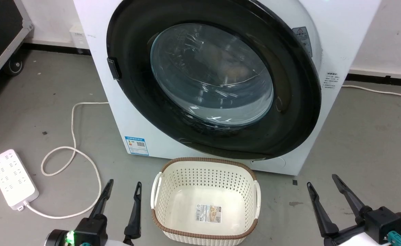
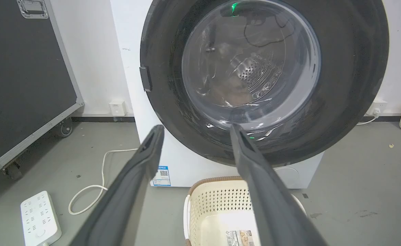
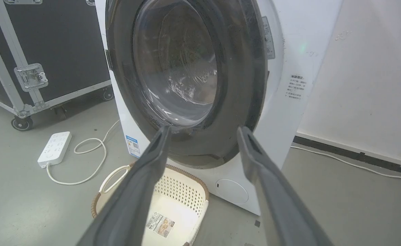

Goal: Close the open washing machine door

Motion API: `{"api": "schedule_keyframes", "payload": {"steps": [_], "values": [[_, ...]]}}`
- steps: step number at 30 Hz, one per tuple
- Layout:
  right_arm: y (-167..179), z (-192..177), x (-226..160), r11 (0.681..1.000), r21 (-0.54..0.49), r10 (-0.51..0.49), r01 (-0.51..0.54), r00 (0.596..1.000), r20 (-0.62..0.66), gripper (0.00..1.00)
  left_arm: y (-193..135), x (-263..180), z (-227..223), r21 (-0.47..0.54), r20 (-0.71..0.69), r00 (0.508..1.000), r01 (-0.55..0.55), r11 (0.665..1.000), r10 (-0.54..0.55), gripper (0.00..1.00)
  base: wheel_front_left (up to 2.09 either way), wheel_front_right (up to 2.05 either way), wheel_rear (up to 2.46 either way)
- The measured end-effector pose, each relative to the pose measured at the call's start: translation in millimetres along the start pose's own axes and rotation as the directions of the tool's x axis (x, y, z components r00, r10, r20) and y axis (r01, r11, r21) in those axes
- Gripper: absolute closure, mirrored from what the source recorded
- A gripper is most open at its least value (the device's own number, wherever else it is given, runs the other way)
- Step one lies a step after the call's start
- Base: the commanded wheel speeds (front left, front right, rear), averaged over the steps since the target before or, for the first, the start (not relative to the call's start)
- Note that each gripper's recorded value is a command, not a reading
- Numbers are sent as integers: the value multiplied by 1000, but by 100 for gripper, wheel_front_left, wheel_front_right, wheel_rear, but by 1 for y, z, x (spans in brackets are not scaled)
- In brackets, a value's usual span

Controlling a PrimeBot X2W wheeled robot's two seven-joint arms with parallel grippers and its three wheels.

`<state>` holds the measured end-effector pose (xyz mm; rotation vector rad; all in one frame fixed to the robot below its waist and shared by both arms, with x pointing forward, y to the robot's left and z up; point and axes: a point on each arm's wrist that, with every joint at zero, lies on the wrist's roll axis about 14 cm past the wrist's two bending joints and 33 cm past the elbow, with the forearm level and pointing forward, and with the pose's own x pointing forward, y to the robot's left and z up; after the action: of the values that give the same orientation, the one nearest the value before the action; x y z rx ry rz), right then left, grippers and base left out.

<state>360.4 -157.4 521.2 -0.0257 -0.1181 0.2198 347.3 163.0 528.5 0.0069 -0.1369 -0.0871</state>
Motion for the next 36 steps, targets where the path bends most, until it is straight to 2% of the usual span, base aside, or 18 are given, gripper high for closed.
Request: {"api": "schedule_keyframes", "payload": {"steps": [2,3,4,5,8,11,14,15,19,25,31,36], "values": [[1,-2,1,1000,2,4,-4,1000,-5,0,-1,0,-2,-1,-6,1000,6,1000,-7,0,0,0,0],[2,-3,2,1000,6,7,-7,1000,-9,53,-1,1,-3,-2,-10,1000,10,1000,-10,0,0,0,0],[3,-6,4,1000,7,16,-16,1000,-18,93,-2,3,-7,-5,-20,1000,13,1000,-13,0,0,0,0],[3,-6,4,1000,7,16,-16,1000,-18,100,-2,3,-7,-5,-20,1000,13,1000,-13,0,0,0,0],[4,-9,13,999,-2,41,-41,999,-26,100,-3,9,-11,-2,-29,999,21,1000,-21,0,0,0,0],[10,-7,31,994,-24,107,-108,994,-31,100,-7,19,-15,-4,-33,999,30,1000,-30,0,0,0,0],[20,1,67,977,-41,208,-208,978,-17,100,-15,32,-23,1,-48,998,46,999,-46,0,0,0,0],[20,1,67,977,-41,208,-208,978,-17,100,-15,32,-23,1,-48,998,46,999,-46,0,0,0,0],[18,3,114,954,-63,293,-294,956,-28,100,-19,50,-36,8,-67,997,50,999,-50,0,0,0,0],[-6,-13,156,956,-59,281,-287,955,-97,100,-19,61,-49,8,-91,995,45,999,-44,0,0,0,0],[-33,-37,201,976,6,216,-219,962,-169,100,-16,67,-61,15,-117,993,28,999,-26,0,0,0,0],[-63,-43,228,991,10,131,-132,972,-194,100,-13,68,-68,19,-133,991,18,1000,-15,0,0,0,0]]}}
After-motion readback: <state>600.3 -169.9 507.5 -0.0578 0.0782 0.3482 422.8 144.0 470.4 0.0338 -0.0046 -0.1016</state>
